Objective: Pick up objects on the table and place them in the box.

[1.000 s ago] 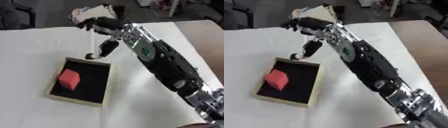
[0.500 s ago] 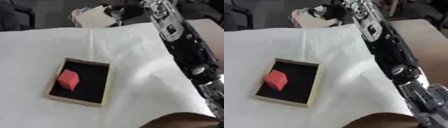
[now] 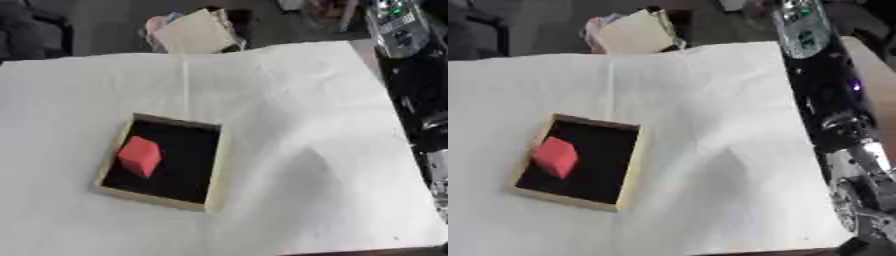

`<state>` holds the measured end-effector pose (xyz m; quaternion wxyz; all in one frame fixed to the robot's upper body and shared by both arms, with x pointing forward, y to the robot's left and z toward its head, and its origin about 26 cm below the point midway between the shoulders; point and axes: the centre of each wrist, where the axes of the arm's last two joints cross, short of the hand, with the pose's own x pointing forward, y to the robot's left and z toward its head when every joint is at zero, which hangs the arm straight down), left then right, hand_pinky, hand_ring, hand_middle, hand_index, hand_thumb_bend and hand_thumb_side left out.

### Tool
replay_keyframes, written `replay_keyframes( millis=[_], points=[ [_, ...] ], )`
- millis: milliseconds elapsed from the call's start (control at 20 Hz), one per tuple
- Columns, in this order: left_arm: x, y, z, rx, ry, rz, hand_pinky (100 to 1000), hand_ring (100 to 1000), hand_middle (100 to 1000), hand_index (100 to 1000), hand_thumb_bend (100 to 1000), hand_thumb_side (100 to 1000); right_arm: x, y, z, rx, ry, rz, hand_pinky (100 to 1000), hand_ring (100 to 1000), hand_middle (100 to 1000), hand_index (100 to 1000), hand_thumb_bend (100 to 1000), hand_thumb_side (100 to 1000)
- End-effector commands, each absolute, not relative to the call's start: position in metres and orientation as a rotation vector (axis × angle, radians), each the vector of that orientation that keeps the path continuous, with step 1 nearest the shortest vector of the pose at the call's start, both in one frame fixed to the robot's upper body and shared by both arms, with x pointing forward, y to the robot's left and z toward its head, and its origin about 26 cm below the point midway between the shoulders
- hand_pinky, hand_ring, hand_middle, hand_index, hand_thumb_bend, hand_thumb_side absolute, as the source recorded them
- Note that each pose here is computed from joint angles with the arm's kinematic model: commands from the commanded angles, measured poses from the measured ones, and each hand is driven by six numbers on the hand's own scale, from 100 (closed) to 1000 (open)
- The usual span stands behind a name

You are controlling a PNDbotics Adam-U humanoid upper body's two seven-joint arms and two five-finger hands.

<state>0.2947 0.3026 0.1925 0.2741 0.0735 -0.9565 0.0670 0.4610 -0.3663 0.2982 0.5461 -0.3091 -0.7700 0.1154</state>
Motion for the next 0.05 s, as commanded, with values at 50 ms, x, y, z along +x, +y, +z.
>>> replay_keyframes(
  millis=[50],
  points=[
    [0.2922,0.3046,0.1977,0.214,-2.586,0.165,800,617,636,805,251,447,0.4533,-0.3974,0.3034,-0.735,-1.831,0.093,467,667,724,885,309,460]
  ],
)
